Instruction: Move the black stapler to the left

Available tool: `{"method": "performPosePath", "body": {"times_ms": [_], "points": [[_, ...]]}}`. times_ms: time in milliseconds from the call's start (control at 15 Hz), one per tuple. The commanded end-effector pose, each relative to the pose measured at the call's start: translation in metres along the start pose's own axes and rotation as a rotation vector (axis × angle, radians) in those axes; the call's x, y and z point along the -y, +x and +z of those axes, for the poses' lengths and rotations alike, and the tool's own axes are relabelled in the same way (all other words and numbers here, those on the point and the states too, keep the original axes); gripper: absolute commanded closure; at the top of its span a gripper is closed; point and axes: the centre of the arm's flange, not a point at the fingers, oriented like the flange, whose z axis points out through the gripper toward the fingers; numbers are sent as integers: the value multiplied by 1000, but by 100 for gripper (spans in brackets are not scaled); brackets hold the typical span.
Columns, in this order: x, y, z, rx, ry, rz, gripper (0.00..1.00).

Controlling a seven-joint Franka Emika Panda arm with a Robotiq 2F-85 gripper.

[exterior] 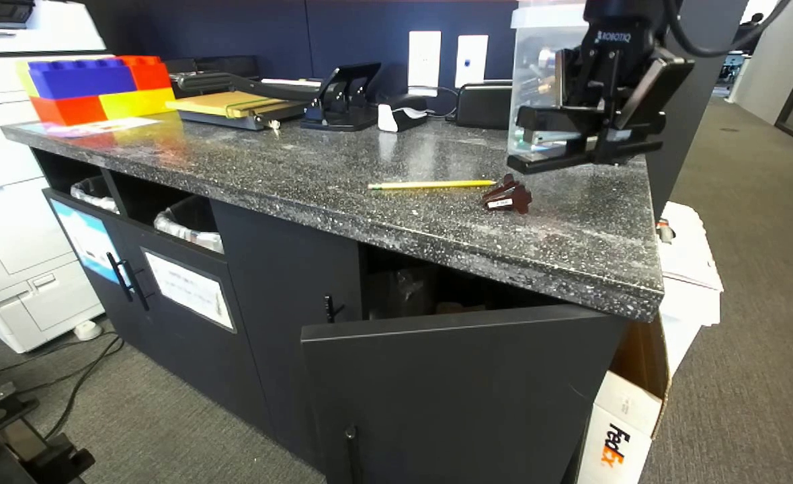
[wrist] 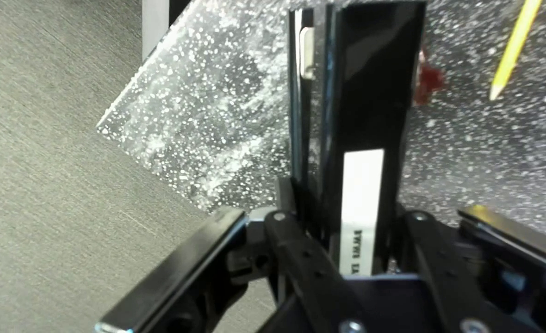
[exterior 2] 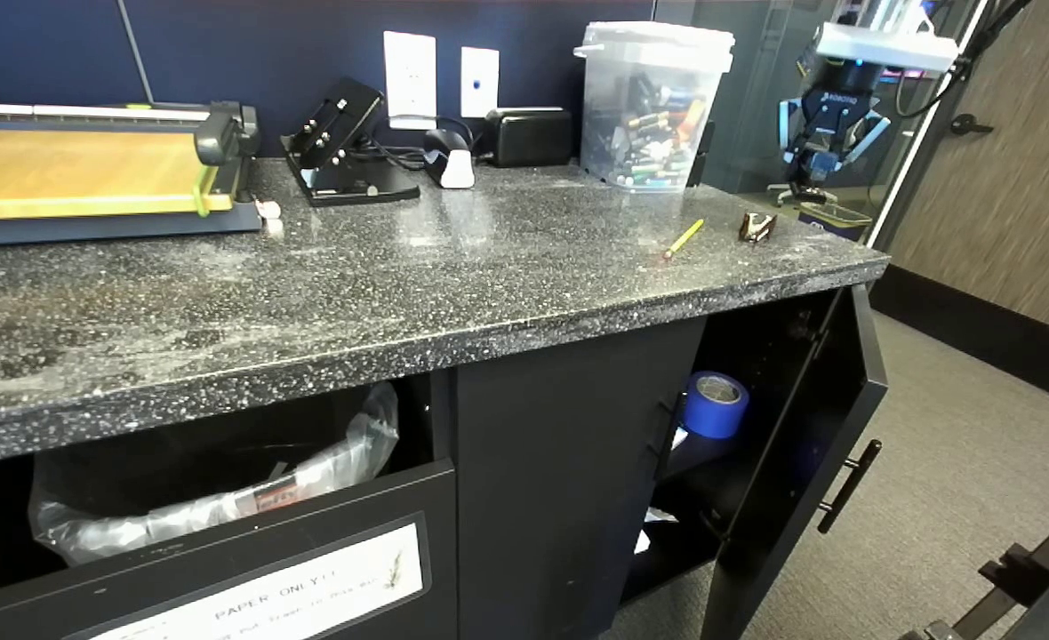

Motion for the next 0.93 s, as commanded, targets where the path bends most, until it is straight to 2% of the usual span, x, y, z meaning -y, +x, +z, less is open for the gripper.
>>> {"method": "performPosePath", "body": {"times_ms": [0, 133, 400, 667, 867], "points": [[62, -2, -66, 73, 33, -119, 83], [95, -45, -83, 84, 32, -178, 83], [177, -147, -82, 102, 26, -334, 83], [261, -252, -48, 125, 22, -497, 83], [308, -292, -17, 151, 5, -576, 83]]}}
